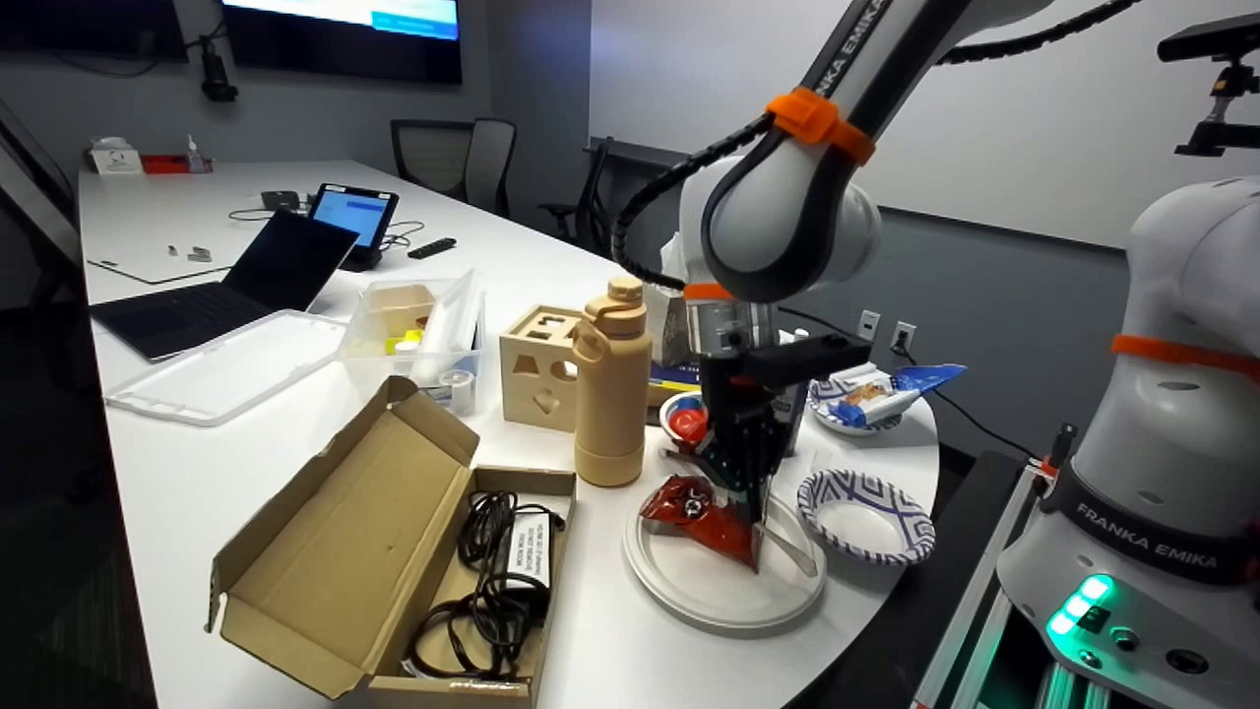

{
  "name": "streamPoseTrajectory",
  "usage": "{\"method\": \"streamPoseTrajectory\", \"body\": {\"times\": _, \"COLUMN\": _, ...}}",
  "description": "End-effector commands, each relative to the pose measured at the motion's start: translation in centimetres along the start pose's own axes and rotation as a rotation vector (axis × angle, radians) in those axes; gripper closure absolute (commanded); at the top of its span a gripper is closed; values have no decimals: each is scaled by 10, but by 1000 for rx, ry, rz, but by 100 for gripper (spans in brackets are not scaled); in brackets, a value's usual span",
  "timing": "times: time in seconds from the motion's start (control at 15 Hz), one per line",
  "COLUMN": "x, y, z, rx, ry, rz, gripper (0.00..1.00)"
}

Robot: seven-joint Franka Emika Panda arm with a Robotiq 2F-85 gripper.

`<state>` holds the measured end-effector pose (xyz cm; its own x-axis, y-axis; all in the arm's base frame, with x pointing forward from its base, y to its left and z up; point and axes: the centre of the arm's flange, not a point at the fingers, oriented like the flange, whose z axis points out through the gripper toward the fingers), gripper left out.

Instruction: Pick up the silver spoon and use it to stir the items in the white bowl

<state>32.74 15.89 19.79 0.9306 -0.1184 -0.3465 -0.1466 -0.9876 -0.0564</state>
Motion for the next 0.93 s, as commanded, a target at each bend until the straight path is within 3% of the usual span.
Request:
{"method": "streamPoseTrajectory", "body": {"times": 0.0, "x": -35, "y": -12, "z": -82, "rx": -2, "ry": -17, "rz": -24, "gripper": 99}}
{"method": "streamPoseTrajectory", "body": {"times": 0.13, "x": -50, "y": -19, "z": -110, "rx": 8, "ry": -19, "rz": -42, "gripper": 99}}
{"method": "streamPoseTrajectory", "body": {"times": 0.4, "x": -63, "y": -20, "z": -146, "rx": -61, "ry": -31, "rz": 40, "gripper": 99}}
{"method": "streamPoseTrajectory", "body": {"times": 0.87, "x": -24, "y": 8, "z": -115, "rx": -277, "ry": -101, "rz": 204, "gripper": 99}}
